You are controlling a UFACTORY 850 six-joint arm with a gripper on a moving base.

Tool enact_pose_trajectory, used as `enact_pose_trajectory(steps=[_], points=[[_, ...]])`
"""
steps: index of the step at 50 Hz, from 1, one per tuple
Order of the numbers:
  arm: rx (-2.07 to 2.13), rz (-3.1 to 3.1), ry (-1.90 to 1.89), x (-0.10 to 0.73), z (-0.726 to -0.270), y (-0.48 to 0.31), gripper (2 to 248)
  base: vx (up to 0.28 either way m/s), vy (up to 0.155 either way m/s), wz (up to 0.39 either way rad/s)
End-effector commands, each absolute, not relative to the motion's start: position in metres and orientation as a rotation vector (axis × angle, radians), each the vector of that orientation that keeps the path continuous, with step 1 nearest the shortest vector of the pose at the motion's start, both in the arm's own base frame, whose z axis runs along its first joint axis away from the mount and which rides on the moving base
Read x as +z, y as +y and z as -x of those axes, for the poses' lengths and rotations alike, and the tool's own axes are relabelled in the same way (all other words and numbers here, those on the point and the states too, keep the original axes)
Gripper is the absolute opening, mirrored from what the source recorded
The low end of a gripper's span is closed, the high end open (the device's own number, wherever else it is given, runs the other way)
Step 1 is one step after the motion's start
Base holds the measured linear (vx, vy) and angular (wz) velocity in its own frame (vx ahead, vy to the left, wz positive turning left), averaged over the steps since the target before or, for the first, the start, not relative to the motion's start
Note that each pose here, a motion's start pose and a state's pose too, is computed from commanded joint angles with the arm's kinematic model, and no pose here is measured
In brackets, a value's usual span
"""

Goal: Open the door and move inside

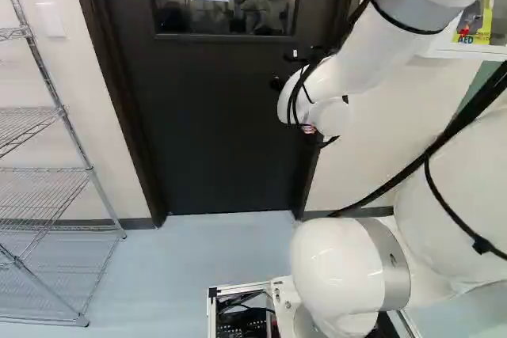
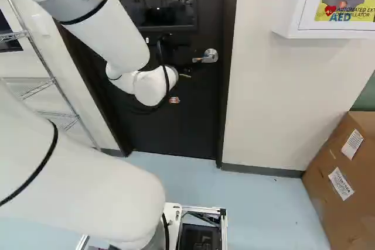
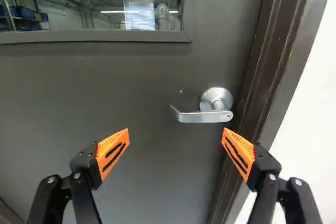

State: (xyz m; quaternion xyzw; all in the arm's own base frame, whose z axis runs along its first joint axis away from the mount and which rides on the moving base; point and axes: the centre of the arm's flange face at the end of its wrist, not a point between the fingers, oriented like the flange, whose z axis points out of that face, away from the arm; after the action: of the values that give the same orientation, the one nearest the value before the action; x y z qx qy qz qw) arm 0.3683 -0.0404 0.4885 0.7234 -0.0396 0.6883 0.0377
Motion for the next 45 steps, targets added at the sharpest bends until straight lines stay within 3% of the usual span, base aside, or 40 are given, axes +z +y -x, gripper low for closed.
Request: enact_pose_trajectory(steps=[45], points=[[2.227, -2.151, -0.066, 0.539, -0.449, -0.028, 247, 0.0, 0.0, 0.0]])
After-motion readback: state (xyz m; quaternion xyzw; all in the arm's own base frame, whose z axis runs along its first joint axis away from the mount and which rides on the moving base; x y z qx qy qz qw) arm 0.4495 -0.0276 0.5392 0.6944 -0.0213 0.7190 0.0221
